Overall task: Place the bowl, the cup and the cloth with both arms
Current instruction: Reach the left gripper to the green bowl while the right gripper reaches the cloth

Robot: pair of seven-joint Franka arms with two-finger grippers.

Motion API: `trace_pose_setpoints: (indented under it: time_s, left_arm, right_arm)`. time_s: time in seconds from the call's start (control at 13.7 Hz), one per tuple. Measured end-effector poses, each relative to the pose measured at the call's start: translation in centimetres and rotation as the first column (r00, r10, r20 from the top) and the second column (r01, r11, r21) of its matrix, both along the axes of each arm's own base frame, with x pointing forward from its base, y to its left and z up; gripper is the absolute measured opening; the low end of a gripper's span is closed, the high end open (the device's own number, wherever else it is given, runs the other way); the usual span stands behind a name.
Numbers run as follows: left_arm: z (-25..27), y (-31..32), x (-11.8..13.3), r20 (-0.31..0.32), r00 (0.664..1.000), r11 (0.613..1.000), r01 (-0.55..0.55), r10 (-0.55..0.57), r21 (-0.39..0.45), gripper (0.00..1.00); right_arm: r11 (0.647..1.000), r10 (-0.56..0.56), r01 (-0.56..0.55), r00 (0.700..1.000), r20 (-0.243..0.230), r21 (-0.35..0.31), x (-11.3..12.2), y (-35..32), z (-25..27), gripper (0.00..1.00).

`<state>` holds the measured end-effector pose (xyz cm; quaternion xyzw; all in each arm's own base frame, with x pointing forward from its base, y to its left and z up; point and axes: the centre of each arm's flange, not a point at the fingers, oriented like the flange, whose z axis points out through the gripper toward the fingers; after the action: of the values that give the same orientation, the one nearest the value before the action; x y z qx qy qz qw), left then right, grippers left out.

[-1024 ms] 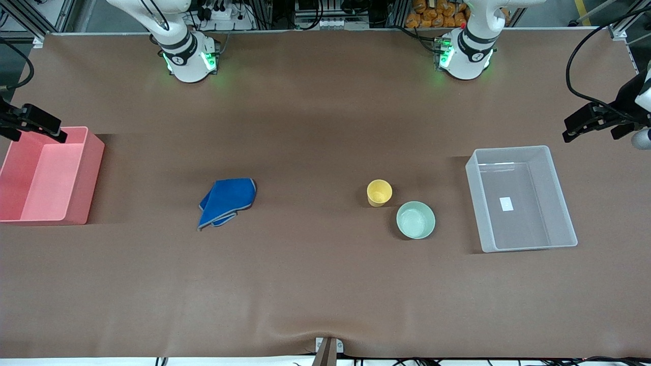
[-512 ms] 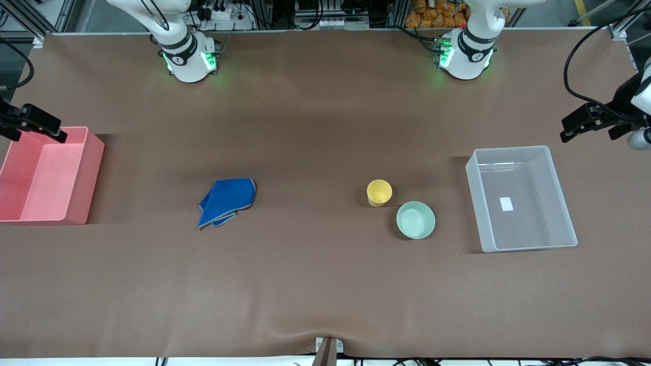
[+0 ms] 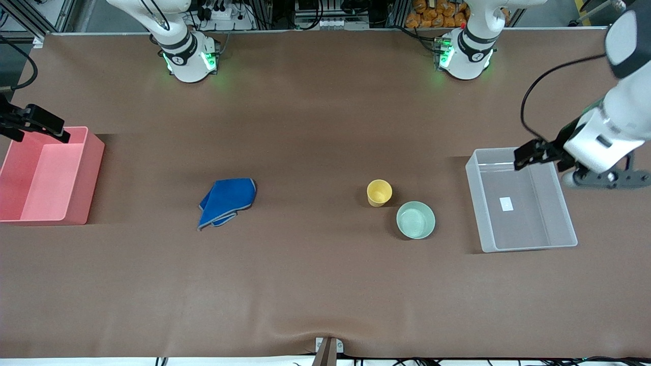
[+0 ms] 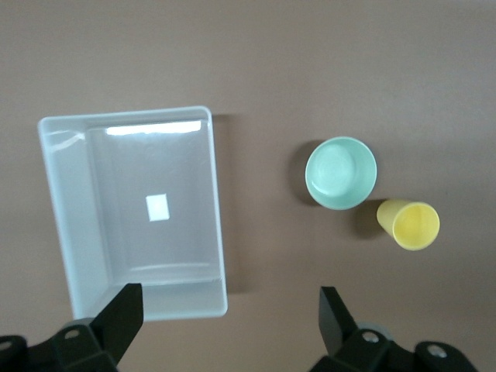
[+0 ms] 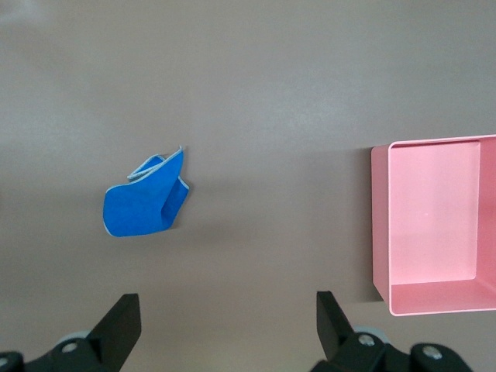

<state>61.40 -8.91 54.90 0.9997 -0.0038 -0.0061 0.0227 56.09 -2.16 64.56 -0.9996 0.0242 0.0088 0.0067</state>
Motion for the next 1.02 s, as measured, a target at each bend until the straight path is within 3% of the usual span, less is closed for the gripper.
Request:
trace_pose_setpoints:
  time_s: [0.37,0.59,0.95,1.02]
  left_arm:
    - [-12.8,-6.9,2.8,-0.031,0.970,0.970,-0.242,0.241,-0.024,1.00]
    - [-20.3,-11.0,1.2,-0.025,0.915,0.915,-0.403,0.402,-0.035,1.00]
    - [-28.7,-12.0,-2.2,-0.048,0.861,0.862,-0.506,0.507,0.034,1.00]
    - [-29.7,-12.3,-2.5,-0.038,0.852,0.852,-0.520,0.522,0.055,0.93]
  right_arm:
    - [1.000,0.001,0.000,1.000,-0.023,0.002,0.3,0.0,-0.9,1.00]
    - [1.000,0.008,-0.008,0.999,-0.038,0.006,0.7,0.1,-1.7,1.00]
    - [0.995,0.101,-0.101,0.988,-0.118,0.007,4.5,5.4,-9.2,1.00]
    - [0.995,0.098,-0.098,0.986,-0.135,0.008,5.4,6.2,-11.1,1.00]
